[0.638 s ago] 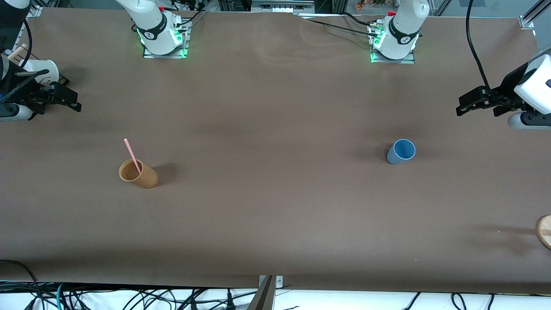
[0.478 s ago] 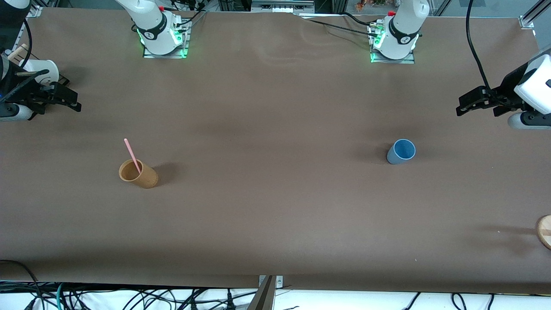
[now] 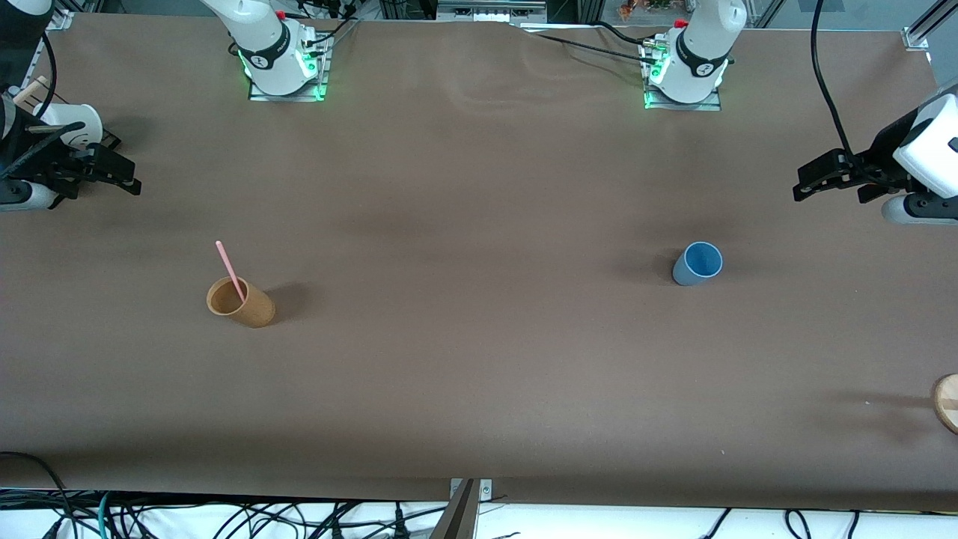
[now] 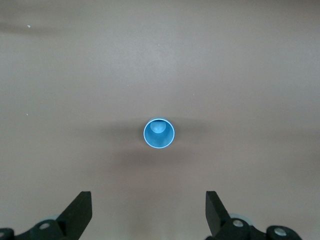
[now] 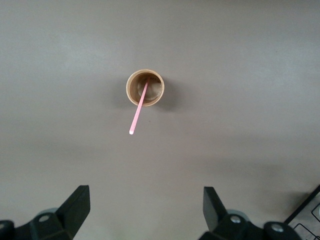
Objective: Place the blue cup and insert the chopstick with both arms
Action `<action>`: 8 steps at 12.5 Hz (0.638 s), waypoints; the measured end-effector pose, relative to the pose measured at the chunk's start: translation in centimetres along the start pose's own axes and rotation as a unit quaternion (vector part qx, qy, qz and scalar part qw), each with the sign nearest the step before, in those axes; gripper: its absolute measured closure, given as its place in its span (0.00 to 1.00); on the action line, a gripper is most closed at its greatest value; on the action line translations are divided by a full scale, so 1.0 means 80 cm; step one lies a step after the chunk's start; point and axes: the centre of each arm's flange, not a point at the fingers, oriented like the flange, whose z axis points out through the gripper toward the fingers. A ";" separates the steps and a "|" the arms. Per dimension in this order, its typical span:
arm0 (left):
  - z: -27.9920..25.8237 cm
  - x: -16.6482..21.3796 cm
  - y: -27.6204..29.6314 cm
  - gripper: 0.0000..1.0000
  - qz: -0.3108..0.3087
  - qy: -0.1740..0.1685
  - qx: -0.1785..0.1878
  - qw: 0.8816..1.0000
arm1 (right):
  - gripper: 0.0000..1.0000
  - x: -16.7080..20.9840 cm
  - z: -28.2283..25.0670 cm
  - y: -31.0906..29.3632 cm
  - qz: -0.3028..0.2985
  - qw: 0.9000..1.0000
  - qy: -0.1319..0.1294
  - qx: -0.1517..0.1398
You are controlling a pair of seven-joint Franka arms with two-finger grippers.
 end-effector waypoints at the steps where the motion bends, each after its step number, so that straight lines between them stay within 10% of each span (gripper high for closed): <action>1: 0.000 0.000 0.000 0.00 0.000 0.000 0.000 1.000 | 0.00 0.000 0.000 0.000 0.000 1.000 0.000 0.000; 8: 0.003 0.002 0.000 0.00 0.000 -0.002 0.000 1.000 | 0.00 0.000 0.000 -0.001 0.000 1.000 0.000 0.000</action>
